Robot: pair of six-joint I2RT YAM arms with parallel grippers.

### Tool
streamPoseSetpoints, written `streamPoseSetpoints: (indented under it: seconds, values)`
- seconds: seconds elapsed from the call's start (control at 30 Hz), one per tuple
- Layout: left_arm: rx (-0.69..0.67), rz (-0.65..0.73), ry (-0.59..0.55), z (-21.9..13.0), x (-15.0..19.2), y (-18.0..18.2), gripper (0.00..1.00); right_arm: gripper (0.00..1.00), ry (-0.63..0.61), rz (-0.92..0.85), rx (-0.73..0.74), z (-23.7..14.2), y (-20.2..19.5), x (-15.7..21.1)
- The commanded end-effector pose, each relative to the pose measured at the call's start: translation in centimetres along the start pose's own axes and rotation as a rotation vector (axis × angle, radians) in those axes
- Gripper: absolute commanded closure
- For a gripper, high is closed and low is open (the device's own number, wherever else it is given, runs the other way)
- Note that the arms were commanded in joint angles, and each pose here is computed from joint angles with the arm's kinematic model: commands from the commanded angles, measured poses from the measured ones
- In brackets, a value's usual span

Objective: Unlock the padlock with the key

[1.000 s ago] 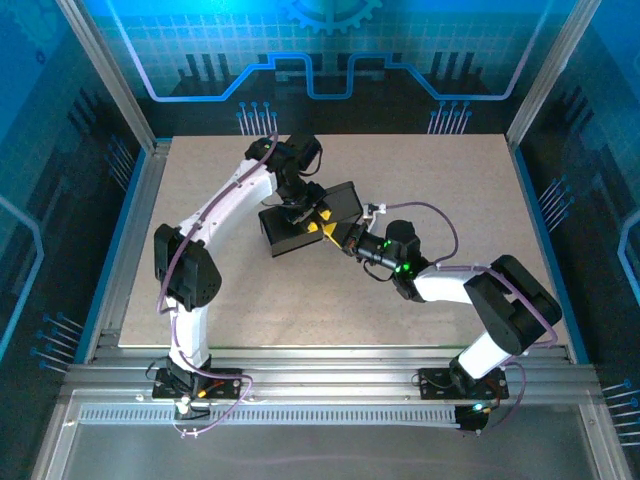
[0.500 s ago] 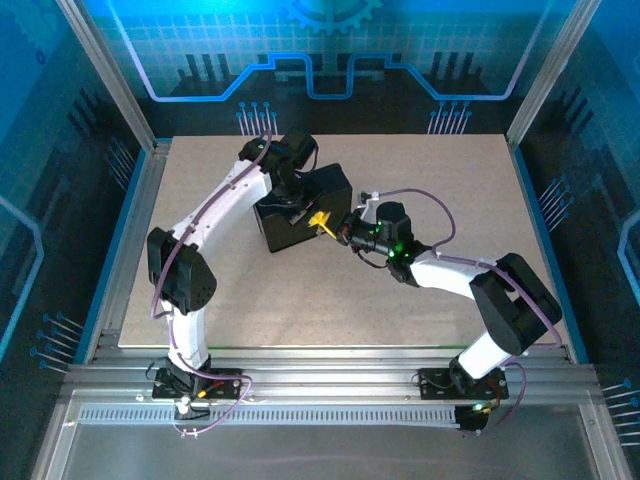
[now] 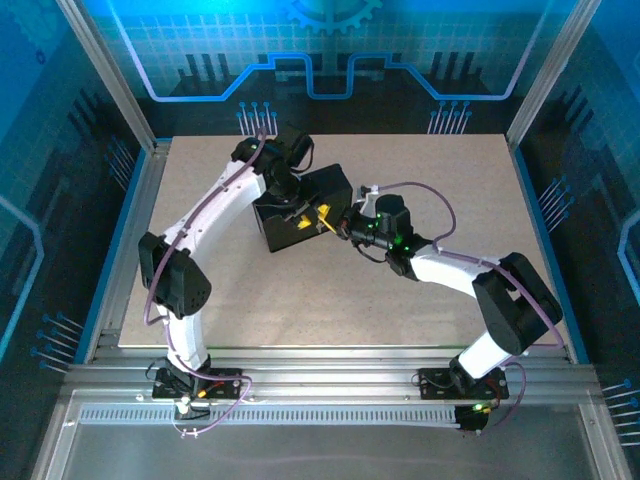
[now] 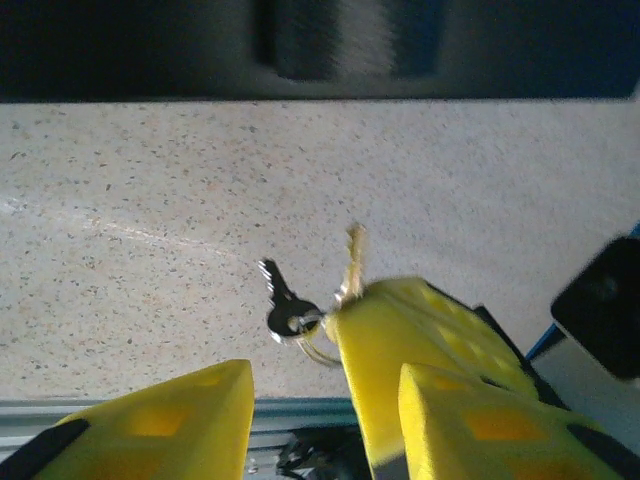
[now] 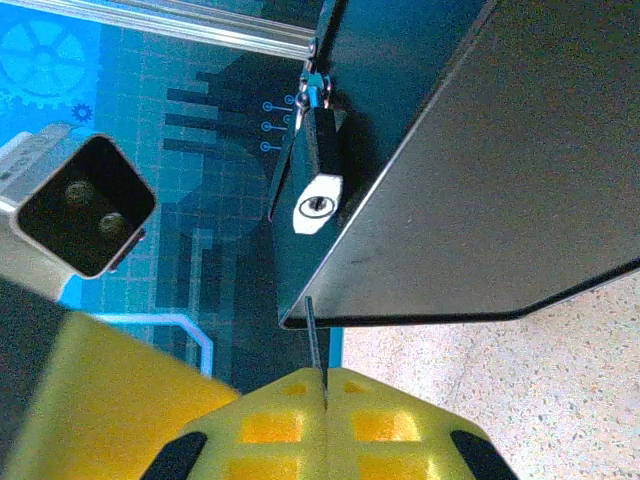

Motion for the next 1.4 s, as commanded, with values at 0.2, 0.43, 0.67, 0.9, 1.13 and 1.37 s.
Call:
streamPoseSetpoints:
  seconds: [0.2, 0.43, 0.67, 0.9, 1.13, 1.37]
  values:
    - [0.013, 0.233, -0.212, -4.7, -3.0, 1.6, 0.45, 1.00, 0.012, -0.086, 0.034, -1.2, 1.8, -0.4]
    - [-0.231, 0.475, -0.441, -6.7, -8.5, 4.0, 0.40, 1.00, 0.031, -0.131, 0.024, -0.9, 3.6, -0.6]
    - [-0.088, 0.592, -0.472, -4.6, -12.2, 6.5, 0.38, 1.00, 0.053, -0.141, 0.039, -0.5, 3.6, -0.8]
    - [0.035, 0.678, -0.407, -1.5, -12.4, 7.1, 0.32, 1.00, 0.084, -0.160, 0.056, -0.8, 3.2, -0.6]
    - [0.091, 0.659, -0.370, 0.2, -11.6, 8.1, 0.32, 1.00, 0.076, -0.163, 0.058, -1.7, 3.0, -0.7]
    - [0.165, 0.653, -0.282, 0.5, -9.7, 8.2, 0.34, 1.00, 0.063, -0.169, 0.073, -3.0, 2.4, -1.1]
Point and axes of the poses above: each hand's point on the last joint's axis, 136 mm out from that joint toward the fingers, its own z axis out along the fingers, its own y axis along the line the jaws close on, x = y × z, the point moved 9 cm from there along -z, back along the fingers, and after that the axes turned 13 degrees about z, right-handed, at the moved point
